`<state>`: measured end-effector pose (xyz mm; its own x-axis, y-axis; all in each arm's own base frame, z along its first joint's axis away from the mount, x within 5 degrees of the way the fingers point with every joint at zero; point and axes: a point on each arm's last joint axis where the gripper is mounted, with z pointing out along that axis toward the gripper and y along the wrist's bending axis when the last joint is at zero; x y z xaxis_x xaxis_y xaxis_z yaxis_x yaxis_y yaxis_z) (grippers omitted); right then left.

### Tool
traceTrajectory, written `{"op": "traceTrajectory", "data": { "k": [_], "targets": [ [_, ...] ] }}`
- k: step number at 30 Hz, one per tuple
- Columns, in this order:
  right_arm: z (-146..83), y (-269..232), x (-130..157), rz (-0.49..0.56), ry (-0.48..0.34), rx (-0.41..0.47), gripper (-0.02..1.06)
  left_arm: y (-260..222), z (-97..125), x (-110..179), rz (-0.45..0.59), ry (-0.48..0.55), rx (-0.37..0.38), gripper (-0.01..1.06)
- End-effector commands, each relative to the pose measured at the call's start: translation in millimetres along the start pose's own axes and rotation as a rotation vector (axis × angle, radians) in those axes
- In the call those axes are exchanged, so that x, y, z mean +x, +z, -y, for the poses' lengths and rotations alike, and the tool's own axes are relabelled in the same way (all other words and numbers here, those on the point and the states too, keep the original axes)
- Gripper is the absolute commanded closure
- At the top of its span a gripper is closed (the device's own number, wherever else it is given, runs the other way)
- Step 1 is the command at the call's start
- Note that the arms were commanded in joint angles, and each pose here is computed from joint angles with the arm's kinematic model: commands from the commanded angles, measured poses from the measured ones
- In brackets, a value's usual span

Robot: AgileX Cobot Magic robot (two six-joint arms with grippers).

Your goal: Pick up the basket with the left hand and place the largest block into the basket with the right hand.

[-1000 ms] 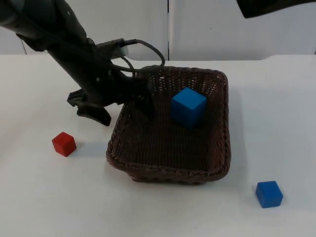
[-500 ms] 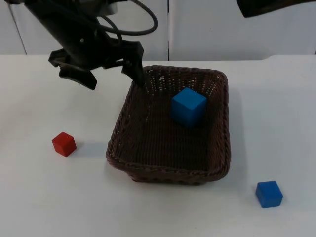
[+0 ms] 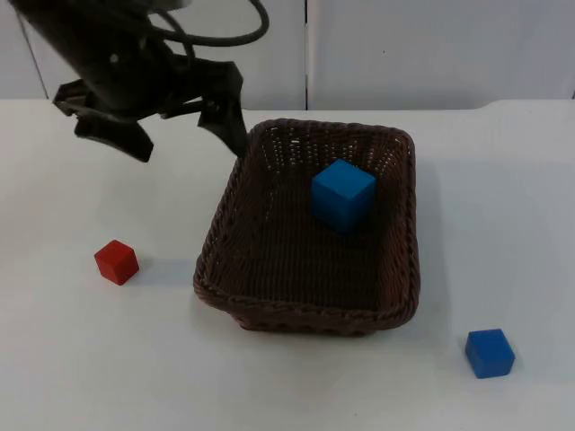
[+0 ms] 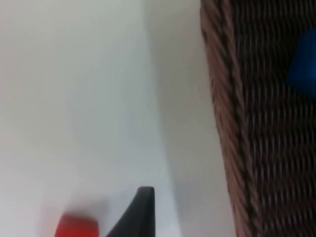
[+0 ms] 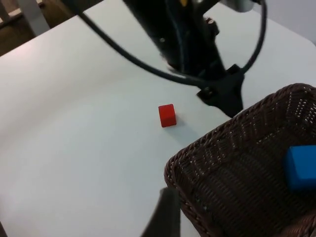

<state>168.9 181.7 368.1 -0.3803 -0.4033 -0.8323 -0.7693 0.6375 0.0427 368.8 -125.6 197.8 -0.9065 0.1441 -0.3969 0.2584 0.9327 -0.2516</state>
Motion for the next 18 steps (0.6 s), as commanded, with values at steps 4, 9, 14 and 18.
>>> {"op": "traceTrajectory", "data": {
  "k": [4,9,14,18],
  "targets": [
    [-1,-2,5,0.027,-0.005,0.0,0.31,-20,2,15,0.055,0.005,-0.016,0.08],
    [-1,-7,24,0.061,0.001,0.012,0.31,-37,1,40,0.094,0.0,-0.03,0.08],
    [-3,-20,55,0.059,0.003,0.015,0.31,-61,2,74,0.138,-0.004,-0.038,0.08],
    [-4,-30,69,0.068,0.004,0.015,0.31,-83,4,88,0.209,0.003,-0.037,0.08]
  ]
}}
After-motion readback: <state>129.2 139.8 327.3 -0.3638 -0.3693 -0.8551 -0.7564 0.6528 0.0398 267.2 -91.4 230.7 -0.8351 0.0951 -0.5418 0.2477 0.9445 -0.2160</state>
